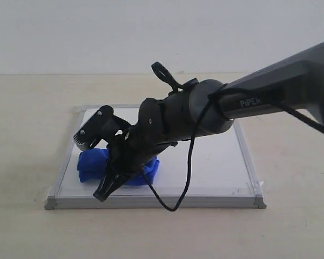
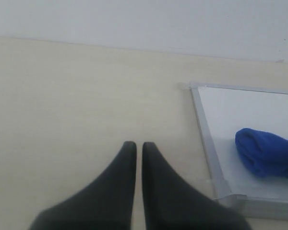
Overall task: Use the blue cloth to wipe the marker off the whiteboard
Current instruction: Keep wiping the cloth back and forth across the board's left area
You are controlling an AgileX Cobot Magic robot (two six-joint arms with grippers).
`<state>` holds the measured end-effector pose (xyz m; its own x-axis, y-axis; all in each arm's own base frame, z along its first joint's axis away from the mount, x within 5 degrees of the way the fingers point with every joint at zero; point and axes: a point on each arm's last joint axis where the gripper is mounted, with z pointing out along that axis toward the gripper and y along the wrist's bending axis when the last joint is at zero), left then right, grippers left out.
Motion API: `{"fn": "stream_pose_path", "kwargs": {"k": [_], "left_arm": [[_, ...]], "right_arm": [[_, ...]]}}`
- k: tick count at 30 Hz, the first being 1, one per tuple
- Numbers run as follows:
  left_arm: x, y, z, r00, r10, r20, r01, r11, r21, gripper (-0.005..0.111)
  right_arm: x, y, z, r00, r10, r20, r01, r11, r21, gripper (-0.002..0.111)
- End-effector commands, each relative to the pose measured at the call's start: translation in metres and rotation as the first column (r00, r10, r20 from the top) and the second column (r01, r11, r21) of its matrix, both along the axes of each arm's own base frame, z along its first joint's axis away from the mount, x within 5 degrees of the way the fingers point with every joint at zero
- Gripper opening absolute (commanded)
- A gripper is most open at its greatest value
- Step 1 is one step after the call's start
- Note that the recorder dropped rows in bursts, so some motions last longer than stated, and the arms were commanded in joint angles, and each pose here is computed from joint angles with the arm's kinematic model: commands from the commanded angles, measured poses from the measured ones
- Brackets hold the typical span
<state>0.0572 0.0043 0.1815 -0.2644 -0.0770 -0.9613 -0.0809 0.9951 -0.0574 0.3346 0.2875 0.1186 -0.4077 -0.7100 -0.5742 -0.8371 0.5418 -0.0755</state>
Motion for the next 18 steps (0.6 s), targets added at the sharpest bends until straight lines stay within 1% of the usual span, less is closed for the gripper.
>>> {"fn": "stream_pose_path", "kwargs": {"k": [1, 5, 7, 8, 10, 12, 15, 16, 18], "left_arm": [[0.000, 0.000, 0.002, 1.000, 0.000, 0.011, 0.000, 1.000, -0.003, 0.004], [0.000, 0.000, 0.002, 1.000, 0.000, 0.011, 0.000, 1.000, -0.003, 0.004], [0.000, 0.000, 0.002, 1.000, 0.000, 0.011, 0.000, 1.000, -0.003, 0.004], [0.000, 0.000, 0.002, 1.000, 0.000, 0.011, 0.000, 1.000, -0.003, 0.004], [0.000, 0.000, 0.002, 1.000, 0.000, 0.011, 0.000, 1.000, -0.003, 0.004], [0.000, 0.000, 0.002, 1.000, 0.000, 0.011, 0.000, 1.000, -0.003, 0.004], [0.000, 0.000, 0.002, 1.000, 0.000, 0.011, 0.000, 1.000, -0.003, 0.004], [0.000, 0.000, 0.002, 1.000, 0.000, 0.011, 0.000, 1.000, -0.003, 0.004], [0.000, 0.000, 0.002, 1.000, 0.000, 0.011, 0.000, 1.000, -0.003, 0.004]], "right_arm": [[0.034, -0.032, -0.023, 0.991, -0.137, 0.002, 0.137, 0.991, -0.003, 0.000], [0.072, -0.067, -0.022, 0.944, -0.330, -0.020, 0.330, 0.942, 0.060, 0.000], [0.083, -0.077, -0.016, 0.927, -0.374, -0.025, 0.374, 0.923, 0.084, 0.000], [0.085, -0.077, -0.013, 0.926, -0.376, -0.028, 0.377, 0.922, 0.088, 0.000], [0.085, -0.071, -0.008, 0.934, -0.352, -0.060, 0.356, 0.931, 0.082, 0.000], [0.076, -0.057, -0.007, 0.946, -0.309, -0.095, 0.316, 0.946, 0.068, 0.000], [0.053, -0.029, -0.010, 0.972, -0.198, -0.130, 0.203, 0.979, 0.031, 0.000], [0.041, -0.015, -0.011, 0.978, -0.140, -0.152, 0.144, 0.990, 0.013, 0.000], [0.022, 0.004, -0.012, 0.981, -0.065, -0.183, 0.064, 0.998, -0.008, 0.000]]}}
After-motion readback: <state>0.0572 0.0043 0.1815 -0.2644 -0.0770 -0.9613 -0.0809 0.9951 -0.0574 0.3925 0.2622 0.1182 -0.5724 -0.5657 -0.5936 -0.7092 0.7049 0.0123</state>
